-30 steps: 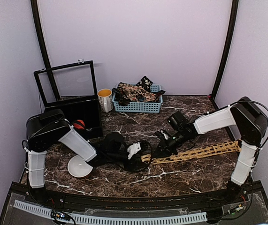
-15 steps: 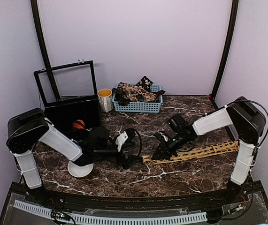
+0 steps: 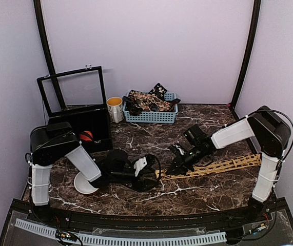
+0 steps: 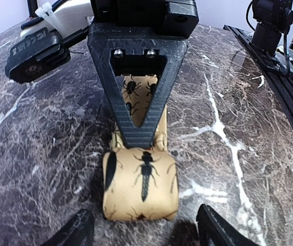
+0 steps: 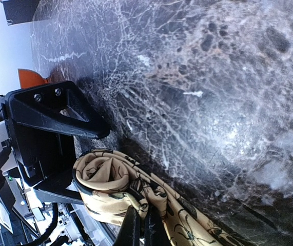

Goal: Roll the ties
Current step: Roll the tie at the center of the board.

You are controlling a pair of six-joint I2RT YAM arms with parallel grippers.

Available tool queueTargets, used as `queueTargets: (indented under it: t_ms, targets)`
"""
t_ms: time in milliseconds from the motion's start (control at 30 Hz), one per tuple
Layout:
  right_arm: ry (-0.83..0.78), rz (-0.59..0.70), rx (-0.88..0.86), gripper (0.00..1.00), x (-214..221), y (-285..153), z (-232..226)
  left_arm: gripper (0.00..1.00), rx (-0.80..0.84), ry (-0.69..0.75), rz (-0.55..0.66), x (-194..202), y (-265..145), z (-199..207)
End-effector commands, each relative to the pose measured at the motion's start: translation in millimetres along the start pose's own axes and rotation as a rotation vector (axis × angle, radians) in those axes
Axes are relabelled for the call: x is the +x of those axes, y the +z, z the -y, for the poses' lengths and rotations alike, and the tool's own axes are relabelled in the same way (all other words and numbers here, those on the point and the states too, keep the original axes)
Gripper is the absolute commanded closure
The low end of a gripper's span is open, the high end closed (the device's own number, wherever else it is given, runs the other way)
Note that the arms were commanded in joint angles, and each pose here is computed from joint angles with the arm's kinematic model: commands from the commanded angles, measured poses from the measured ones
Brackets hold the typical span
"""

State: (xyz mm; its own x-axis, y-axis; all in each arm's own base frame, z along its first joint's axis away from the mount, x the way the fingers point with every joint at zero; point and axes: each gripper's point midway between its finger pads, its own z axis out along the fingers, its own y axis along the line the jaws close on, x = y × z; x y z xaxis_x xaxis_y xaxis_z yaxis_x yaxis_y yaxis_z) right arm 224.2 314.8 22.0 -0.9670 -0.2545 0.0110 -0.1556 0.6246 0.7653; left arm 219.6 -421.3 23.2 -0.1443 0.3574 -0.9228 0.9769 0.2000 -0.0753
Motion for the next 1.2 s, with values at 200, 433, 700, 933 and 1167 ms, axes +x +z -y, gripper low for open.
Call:
queueTargets:
  t_ms: [200,433,700,933,1167]
  targets:
    - [0.123,-0.088,0.200,1.00,36.5,7.9,62.9,0.41,0.015,0.155,0.044,-19.7,24.3,-3.8]
    - [0.120,-0.092,0.187,1.00,37.1,8.6,61.9,0.61,0.054,0.193,0.086,-48.4,26.0,3.9]
    - [0.101,-0.088,0.159,1.00,34.7,8.3,55.6,0.62,0.073,0.151,0.070,-45.3,53.9,2.4]
    - [0.060,-0.064,0.105,1.00,29.2,4.2,39.6,0.61,0.035,0.119,-0.086,9.8,59.2,-5.5]
    - [0.029,-0.021,0.071,0.99,23.9,-8.3,25.6,0.62,-0.001,0.081,-0.240,55.4,43.1,-6.0]
